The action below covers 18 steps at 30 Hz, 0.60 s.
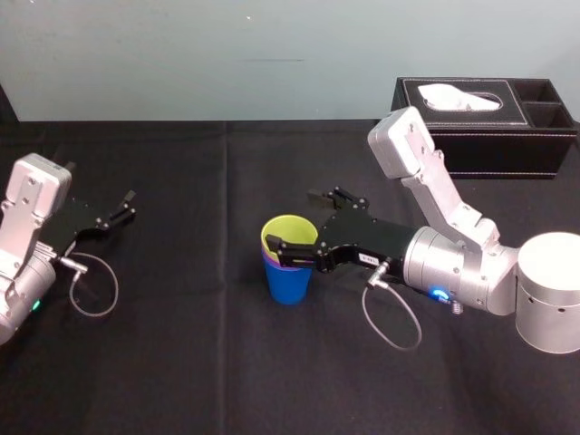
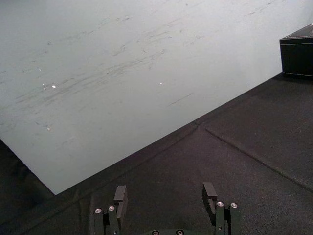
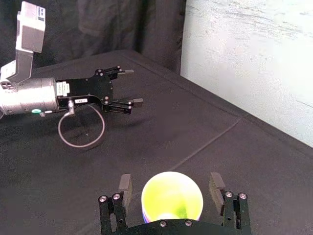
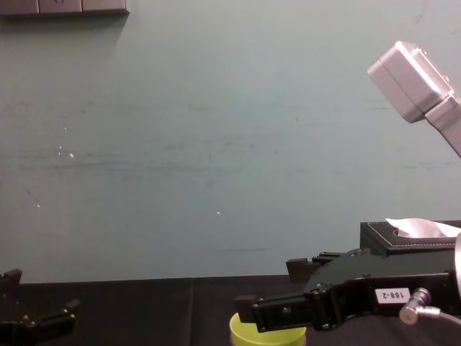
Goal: Stack the three plastic cups sequentially using one hand.
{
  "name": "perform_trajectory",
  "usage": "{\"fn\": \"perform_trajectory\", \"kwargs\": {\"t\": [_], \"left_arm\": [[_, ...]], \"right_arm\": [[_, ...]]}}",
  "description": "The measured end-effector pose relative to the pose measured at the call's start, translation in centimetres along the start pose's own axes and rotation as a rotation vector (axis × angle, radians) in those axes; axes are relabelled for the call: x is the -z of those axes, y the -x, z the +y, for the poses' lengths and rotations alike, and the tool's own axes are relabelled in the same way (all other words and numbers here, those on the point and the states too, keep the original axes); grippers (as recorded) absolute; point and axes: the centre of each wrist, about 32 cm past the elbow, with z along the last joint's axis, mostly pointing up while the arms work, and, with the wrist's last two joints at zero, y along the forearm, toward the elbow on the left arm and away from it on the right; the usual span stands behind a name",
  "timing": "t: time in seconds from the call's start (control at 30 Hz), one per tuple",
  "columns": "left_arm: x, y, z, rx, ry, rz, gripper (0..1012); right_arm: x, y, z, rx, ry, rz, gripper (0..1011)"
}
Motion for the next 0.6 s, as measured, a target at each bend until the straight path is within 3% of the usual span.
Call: {"fn": "perform_trajectory", "kwargs": {"t": [0.4,0.6], "left_arm": [[0.00,0.00,0.00,0.000,0.000,0.000,1012],[0.00,0.00,0.00,0.000,0.000,0.000,1011]], "right_arm": [[0.00,0.01,-0.01,0.001,-0.002,-0.001,1003],[0.10,0.16,-0.50,0.036,-0.028,-0.016,1003]]}}
